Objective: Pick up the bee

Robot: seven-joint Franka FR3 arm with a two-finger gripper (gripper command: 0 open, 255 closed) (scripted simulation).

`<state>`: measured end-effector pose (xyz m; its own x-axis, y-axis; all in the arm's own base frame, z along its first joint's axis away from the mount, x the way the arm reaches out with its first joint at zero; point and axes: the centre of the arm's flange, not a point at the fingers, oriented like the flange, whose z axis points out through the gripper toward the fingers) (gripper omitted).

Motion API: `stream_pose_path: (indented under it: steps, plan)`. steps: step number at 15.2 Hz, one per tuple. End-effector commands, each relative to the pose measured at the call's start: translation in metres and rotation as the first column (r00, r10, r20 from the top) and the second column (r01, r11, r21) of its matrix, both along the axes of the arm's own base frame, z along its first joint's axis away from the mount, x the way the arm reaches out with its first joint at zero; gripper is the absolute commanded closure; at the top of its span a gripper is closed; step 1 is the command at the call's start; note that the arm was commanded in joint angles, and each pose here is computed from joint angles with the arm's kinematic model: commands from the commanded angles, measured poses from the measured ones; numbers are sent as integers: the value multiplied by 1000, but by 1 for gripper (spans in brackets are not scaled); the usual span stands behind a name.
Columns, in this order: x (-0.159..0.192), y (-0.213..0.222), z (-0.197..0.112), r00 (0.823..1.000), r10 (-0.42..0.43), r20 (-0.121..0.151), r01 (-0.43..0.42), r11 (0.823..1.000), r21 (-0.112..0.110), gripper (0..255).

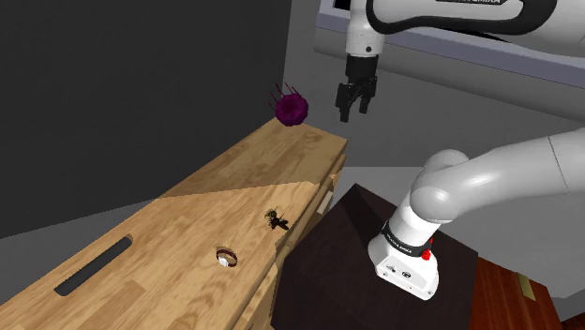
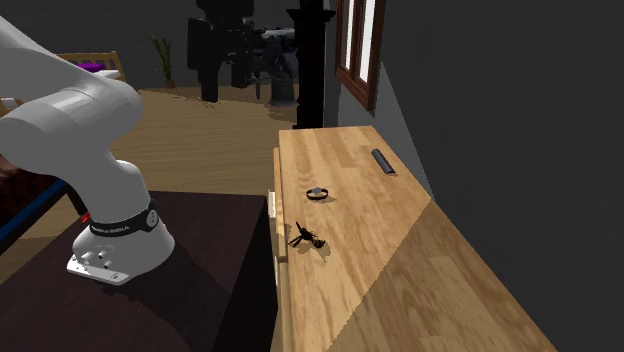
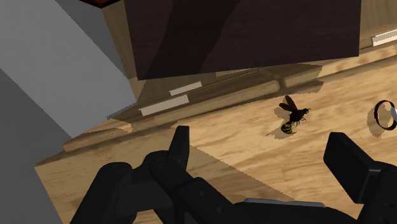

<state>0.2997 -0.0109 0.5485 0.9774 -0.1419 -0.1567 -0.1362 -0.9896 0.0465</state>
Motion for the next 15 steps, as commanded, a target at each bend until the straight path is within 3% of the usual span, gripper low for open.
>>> stream_pose_path:
  steps: [1, 15]
  plan:
    - [0, 0, 0, 1000, 0, 0, 0, 1000, 0, 0]
    - [43, 66, -166, 998, -60, 15, 61, 998, -11, 0]
